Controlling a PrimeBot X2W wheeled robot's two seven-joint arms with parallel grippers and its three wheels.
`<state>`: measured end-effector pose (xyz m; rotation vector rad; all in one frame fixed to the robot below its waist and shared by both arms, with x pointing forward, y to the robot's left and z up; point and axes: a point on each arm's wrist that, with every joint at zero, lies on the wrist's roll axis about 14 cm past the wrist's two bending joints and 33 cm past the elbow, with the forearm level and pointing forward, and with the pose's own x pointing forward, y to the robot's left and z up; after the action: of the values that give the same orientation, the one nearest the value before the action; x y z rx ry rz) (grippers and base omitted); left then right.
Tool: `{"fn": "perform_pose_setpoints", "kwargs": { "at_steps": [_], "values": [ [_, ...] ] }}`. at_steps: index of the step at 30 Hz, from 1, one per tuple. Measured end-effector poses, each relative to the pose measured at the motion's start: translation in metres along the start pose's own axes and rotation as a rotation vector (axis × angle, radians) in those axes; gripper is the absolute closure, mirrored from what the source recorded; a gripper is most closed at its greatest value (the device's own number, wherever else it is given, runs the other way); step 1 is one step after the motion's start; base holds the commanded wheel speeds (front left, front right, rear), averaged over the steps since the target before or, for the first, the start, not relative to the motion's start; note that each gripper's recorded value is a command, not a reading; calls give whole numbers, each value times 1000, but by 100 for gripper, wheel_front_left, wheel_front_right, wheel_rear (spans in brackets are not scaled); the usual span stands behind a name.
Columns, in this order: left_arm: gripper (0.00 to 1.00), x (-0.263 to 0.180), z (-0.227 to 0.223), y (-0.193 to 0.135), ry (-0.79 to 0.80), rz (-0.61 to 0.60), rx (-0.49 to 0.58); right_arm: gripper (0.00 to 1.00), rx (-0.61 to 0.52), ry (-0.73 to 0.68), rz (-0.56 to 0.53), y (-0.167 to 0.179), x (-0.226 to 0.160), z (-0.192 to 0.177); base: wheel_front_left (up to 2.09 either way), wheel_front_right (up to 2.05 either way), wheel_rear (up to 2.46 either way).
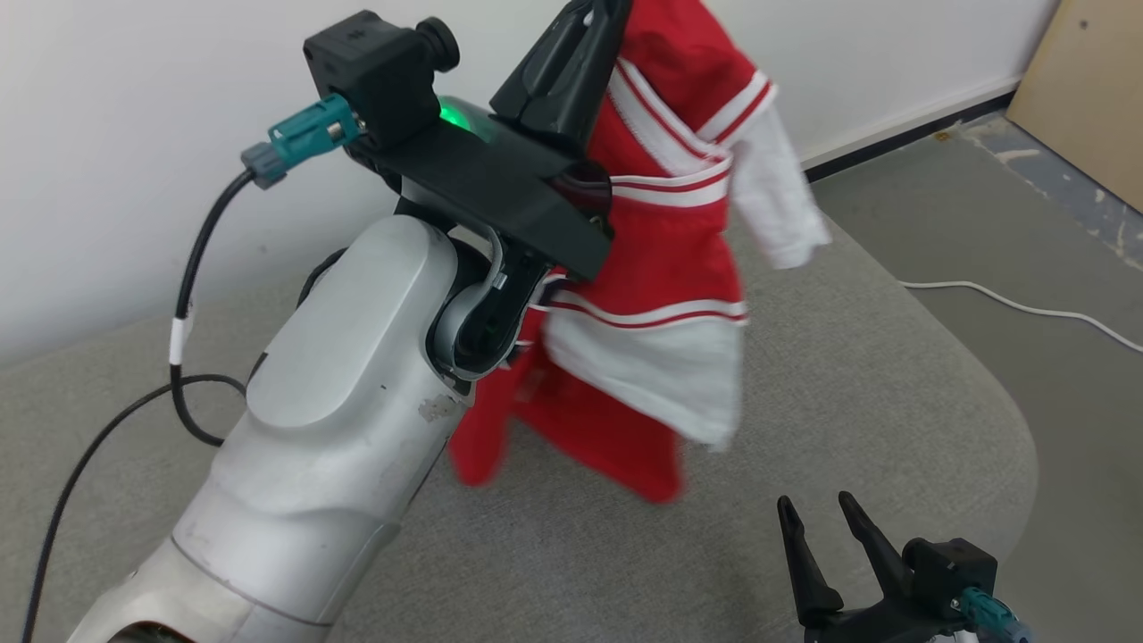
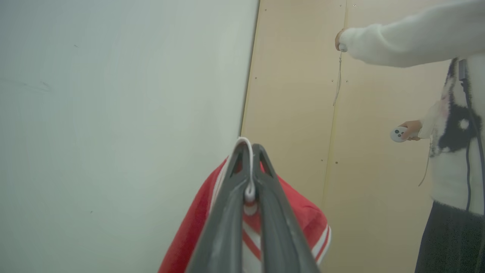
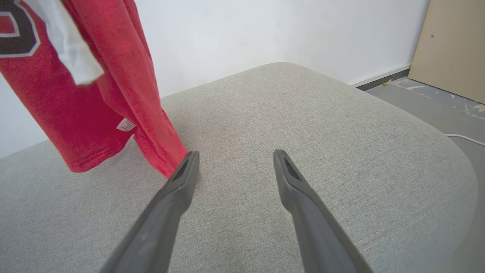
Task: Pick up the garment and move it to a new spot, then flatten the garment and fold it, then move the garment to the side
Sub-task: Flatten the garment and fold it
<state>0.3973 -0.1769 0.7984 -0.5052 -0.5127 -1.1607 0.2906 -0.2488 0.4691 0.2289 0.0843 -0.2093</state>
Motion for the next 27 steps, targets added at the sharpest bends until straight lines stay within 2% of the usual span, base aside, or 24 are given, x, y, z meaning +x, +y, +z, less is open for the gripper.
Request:
{"fn": "perform_pose_setpoints", "kwargs": {
  "at_steps": [4,7,13,16,20,26,27],
  "values": [
    [100,-2,16,4,-46,11,-32,0,4,6,26,9,4,-2,0,0,0],
    [100,-25,0,34,-11,118,-30,0,2,13,52,17,9,-5,0,0,0],
    [100,-135,-41,135,149,507,34,0,-5,35,115,37,19,-10,0,0,0],
    [100,-201,-54,169,221,685,46,0,-11,51,146,47,23,-13,0,0,0],
    [100,-274,-53,197,253,877,52,0,-22,64,178,57,29,-15,0,0,0],
    [100,-349,-45,214,277,1065,74,0,-37,83,220,71,35,-19,0,0,0],
    [81,-357,-45,215,288,1083,81,0,-38,87,226,73,36,-20,0,0,0]
  ]
}}
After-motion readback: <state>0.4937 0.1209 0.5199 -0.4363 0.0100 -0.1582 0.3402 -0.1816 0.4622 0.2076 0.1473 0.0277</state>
